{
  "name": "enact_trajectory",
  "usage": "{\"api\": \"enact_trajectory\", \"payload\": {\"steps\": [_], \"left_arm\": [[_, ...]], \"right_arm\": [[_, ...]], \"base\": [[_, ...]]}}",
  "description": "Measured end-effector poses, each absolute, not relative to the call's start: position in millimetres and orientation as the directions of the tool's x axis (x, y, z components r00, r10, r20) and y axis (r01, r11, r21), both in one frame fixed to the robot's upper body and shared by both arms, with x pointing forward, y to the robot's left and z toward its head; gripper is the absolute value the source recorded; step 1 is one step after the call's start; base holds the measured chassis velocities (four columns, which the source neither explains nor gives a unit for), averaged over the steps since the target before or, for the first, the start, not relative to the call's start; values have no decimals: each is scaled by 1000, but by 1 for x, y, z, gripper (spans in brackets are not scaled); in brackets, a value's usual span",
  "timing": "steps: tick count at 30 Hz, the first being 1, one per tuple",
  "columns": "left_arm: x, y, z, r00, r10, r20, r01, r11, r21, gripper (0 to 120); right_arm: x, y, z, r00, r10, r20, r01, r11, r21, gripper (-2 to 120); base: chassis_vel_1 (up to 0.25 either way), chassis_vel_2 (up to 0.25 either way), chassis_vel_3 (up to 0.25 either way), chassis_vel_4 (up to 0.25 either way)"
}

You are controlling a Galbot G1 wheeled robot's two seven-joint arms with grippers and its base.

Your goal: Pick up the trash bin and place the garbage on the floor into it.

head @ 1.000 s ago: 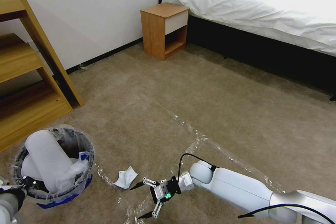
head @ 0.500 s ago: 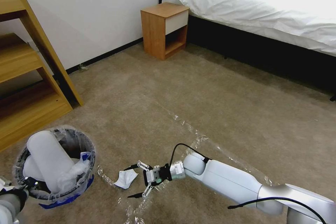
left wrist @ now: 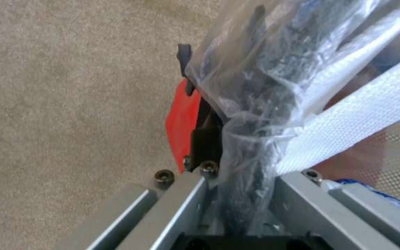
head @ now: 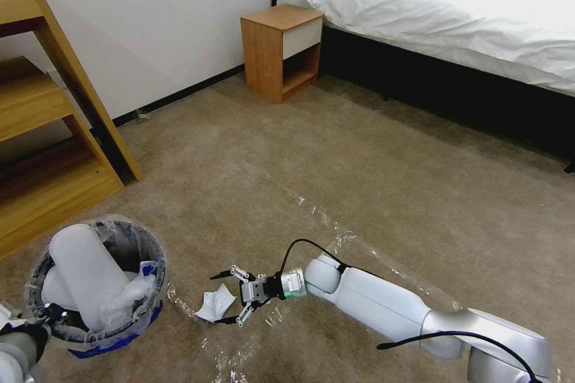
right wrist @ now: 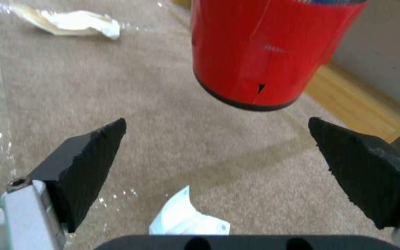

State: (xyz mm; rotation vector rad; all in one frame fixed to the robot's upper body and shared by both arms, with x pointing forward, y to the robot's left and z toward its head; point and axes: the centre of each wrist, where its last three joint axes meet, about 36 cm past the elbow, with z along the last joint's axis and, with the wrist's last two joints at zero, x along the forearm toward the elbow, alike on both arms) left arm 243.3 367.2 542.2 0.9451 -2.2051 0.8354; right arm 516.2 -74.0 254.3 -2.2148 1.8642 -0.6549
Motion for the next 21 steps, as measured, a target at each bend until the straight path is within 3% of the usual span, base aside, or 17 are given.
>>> {"api": "enact_trajectory", "payload": {"steps": [21], "left_arm": [[246, 368, 540, -572, -398, 717, -774, 552, -311, 0]], "right_arm": [[536, -83, 224, 65, -947, 316, -901, -192, -389, 100]], "base": [[0, 0, 0, 0]]}}
